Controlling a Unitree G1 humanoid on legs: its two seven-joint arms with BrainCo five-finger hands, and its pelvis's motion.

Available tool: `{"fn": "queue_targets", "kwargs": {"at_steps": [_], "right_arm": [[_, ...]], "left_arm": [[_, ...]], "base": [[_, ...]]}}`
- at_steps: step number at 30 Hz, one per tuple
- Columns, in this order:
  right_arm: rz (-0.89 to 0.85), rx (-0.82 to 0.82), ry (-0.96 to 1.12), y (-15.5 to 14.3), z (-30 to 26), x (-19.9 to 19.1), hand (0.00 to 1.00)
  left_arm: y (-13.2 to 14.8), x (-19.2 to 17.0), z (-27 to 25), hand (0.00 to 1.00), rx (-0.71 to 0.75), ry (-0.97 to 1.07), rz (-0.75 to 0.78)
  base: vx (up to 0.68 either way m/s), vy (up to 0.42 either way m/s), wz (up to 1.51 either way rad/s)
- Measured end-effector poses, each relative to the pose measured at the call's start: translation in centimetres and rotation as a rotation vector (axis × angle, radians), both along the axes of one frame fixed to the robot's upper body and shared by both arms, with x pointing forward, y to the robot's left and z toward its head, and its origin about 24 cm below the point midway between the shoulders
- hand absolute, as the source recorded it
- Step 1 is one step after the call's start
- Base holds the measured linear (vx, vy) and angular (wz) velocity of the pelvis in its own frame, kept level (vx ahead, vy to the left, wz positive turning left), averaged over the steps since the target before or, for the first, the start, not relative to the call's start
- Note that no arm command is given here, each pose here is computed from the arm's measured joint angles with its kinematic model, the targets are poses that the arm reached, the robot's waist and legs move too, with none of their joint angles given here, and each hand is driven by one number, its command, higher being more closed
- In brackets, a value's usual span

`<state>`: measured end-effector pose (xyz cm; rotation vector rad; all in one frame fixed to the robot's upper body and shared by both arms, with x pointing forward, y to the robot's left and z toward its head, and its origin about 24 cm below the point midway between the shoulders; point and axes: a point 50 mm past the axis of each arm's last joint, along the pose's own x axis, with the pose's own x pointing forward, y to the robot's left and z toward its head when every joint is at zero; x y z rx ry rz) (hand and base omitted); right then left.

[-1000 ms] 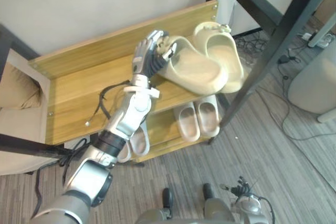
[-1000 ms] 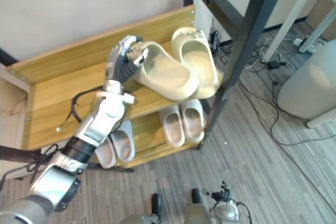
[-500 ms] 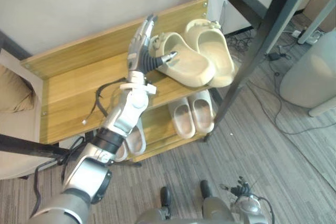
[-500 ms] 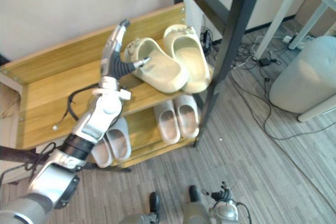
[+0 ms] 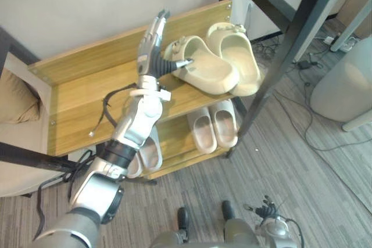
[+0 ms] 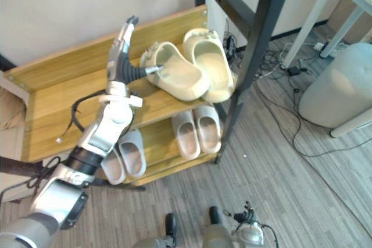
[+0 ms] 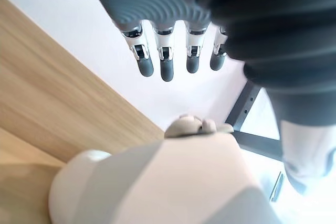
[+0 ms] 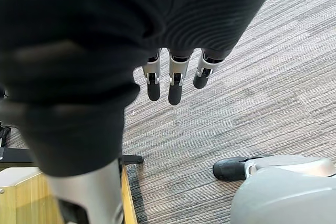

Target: Organize the slippers on the shoe rack

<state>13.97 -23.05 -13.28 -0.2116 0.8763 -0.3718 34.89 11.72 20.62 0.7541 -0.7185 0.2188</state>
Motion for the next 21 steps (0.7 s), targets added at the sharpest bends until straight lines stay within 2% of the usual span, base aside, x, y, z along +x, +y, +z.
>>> {"fn": "queue_targets", "kwargs": {"at_steps": [21], "right_arm": [[-0.003, 0.004, -0.002, 0.1, 0.0, 0.0, 0.00]], "left_arm": [[0.5, 1.1, 1.6, 0.00, 0.022, -0.033, 0.086]], "base": [[0.00, -0.003, -0.02]]}}
